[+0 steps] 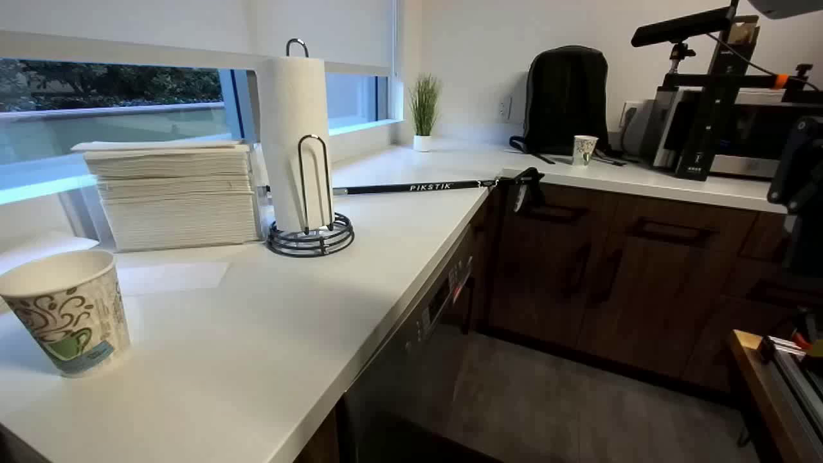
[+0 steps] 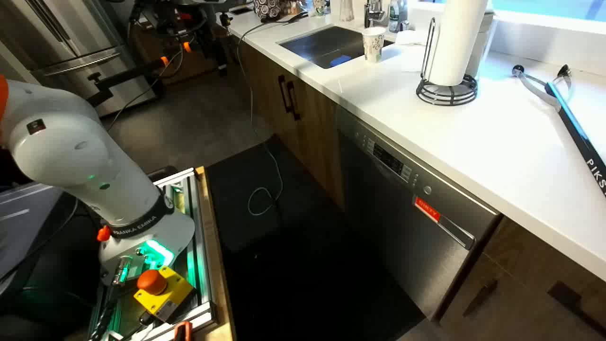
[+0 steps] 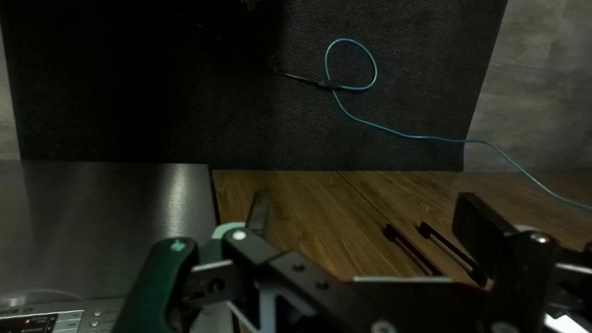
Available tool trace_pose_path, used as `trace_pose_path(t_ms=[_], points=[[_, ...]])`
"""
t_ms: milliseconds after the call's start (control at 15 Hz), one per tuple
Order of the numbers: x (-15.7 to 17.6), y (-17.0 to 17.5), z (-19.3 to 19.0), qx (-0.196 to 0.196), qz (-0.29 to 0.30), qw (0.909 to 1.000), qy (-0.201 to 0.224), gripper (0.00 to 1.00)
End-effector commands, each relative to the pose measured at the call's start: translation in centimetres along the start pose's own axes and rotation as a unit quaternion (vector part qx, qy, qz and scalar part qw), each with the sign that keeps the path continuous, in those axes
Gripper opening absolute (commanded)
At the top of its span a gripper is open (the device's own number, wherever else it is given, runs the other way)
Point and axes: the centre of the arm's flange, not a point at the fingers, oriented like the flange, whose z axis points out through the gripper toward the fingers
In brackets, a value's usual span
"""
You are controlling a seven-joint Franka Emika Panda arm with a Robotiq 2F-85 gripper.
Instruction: Press a button on the dishwasher.
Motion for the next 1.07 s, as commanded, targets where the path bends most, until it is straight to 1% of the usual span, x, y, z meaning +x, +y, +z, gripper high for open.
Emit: trace_pose_path(t_ms=[0, 400, 533, 667, 733, 800, 1000], points=[[0.0, 0.0, 0.0, 0.000, 0.000, 1.0000, 0.000, 1.00], [0.0, 0.0, 0.0, 0.000, 0.000, 1.0000, 0.000, 1.00], [1.4, 0.8, 1.2, -0.018, 0.020, 0.9996, 0.010, 1.00], [3.3, 1.9, 2.7, -0.019, 0.032, 0.9991, 0.019, 1.00], [4.2, 2.5, 3.4, -0.026, 0.039, 0.9984, 0.030, 1.00], [5.2, 3.2, 4.4, -0.022, 0.050, 0.9980, 0.030, 1.00], [8.3, 6.1, 7.9, -0.043, 0.074, 0.9946, 0.059, 1.00]])
